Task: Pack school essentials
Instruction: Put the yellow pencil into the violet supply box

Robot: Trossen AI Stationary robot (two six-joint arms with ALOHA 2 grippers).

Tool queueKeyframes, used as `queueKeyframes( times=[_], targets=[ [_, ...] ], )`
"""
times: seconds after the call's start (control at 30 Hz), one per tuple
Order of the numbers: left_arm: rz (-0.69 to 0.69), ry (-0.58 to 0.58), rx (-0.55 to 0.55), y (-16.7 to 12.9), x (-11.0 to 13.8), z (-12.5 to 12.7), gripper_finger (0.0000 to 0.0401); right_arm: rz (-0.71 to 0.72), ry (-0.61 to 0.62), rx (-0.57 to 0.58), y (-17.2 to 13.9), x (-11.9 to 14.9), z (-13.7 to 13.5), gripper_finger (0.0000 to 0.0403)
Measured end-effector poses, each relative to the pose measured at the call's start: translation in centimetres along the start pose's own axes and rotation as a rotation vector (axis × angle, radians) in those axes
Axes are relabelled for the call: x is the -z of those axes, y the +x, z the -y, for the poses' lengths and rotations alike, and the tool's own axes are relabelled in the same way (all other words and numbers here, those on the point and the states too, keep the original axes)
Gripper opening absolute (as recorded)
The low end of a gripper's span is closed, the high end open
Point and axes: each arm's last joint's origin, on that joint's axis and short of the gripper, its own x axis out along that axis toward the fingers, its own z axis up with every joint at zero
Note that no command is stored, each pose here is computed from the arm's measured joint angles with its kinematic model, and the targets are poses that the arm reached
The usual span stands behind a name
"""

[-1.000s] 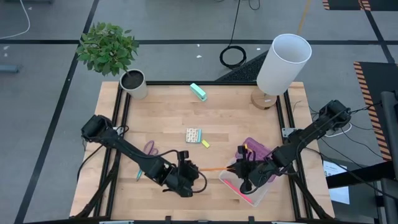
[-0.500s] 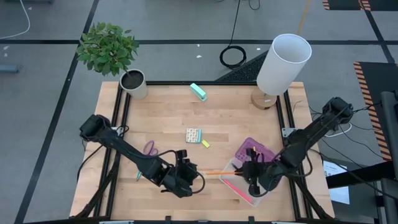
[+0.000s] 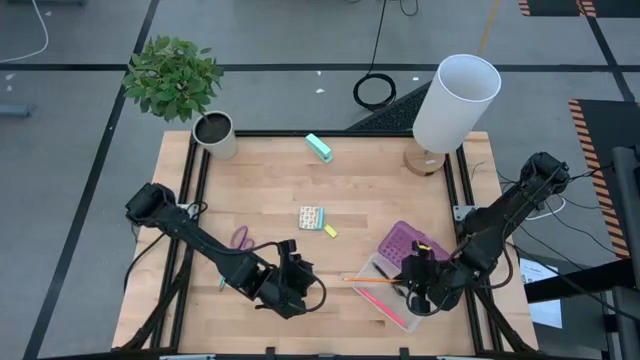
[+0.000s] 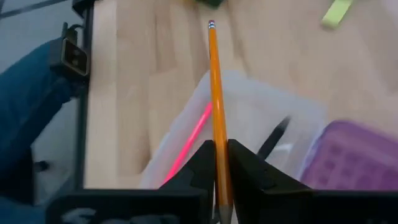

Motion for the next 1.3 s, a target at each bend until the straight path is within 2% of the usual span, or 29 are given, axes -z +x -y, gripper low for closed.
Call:
queueKeyframes(
  times=[0.3, 0.47, 0.77, 1.3],
  targets=[
    [-0.009, -0.001, -0.013, 0.3, -0.1, -0.5, 0.0189, -0.116, 0.036, -0.081, -0.6, 1.2, -0.7, 0.0024],
    [-0.01, -0.005, -0.015, 0.3, -0.1, -0.5, 0.0189, -0.127, 0.075, -0.061, -1.4, 1.4, -0.2, 0.0024],
    [-0.009, -0.025, -0.015, 0.3, -0.1, -0.5, 0.0189, -0.15, 0.134, 0.092, -1.7, 2.0, 1.1, 0.0025],
    [-0.005, -0.032, -0.013, 0.3, -0.2, -0.5, 0.0189, -0.137, 0.153, 0.06, -1.1, 1.9, 0.5, 0.0025]
  ],
)
